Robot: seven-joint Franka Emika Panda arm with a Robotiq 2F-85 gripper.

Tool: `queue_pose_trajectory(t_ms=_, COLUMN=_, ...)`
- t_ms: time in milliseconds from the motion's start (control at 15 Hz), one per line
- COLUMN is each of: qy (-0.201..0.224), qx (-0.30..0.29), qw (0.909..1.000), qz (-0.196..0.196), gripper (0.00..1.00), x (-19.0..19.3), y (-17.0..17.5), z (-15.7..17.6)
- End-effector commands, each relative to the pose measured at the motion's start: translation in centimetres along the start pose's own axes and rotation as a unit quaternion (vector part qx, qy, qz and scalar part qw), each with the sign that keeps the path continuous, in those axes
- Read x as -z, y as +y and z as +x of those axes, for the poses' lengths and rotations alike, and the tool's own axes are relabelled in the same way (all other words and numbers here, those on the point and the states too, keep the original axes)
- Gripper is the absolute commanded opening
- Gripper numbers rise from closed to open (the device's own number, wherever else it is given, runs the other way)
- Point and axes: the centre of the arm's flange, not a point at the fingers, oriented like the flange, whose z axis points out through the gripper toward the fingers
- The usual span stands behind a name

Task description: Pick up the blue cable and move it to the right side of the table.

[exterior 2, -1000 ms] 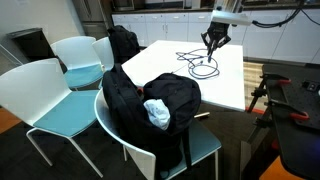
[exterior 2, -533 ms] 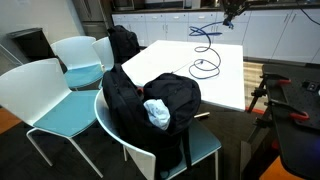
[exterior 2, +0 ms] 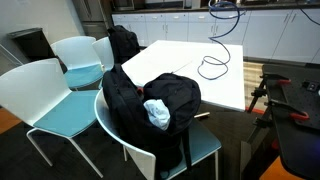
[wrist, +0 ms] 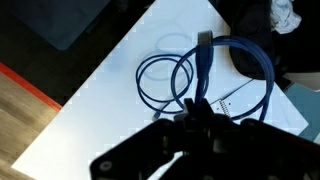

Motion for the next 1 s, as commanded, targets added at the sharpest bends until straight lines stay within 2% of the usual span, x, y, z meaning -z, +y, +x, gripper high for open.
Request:
queue_pose_trajectory(t_ms=0, qy=0.006, qx=0.084, qw=0.9950, qz=-0.055, gripper=0.02, x=3.5, y=-1.8, z=-0.4)
queue_pose_trajectory(t_ms=133, qy=0.002, qx=0.133, qw=0.9880, qz=-0.079, gripper=0.02, x=3.6, y=-3.1, z=-1.2)
queue_pose_trajectory(t_ms=200, qy=0.005, qx=0.090, qw=0.9942, qz=-0.059, gripper=0.07, x=2.7, y=-2.3, z=-0.7)
queue_pose_trajectory(t_ms=467, qy=0.005, qx=0.118, qw=0.9906, qz=-0.070, gripper=0.07, x=2.7, y=-3.3, z=-1.1)
queue_pose_trajectory(t_ms=533, qy=0.005, qx=0.118, qw=0.9905, qz=-0.070, gripper=0.02, x=2.7, y=-3.2, z=-1.1)
queue_pose_trajectory(t_ms=667, qy=0.014, qx=0.119, qw=0.9908, qz=-0.062, gripper=0.02, x=4.0, y=-2.8, z=2.0)
queue_pose_trajectory(t_ms=800, qy=0.043, qx=0.110, qw=0.9919, qz=-0.047, gripper=0.02, x=5.9, y=-1.3, z=5.8)
queue_pose_trajectory(t_ms=933, qy=0.063, qx=0.126, qw=0.9886, qz=-0.053, gripper=0.02, x=7.1, y=0.7, z=10.0)
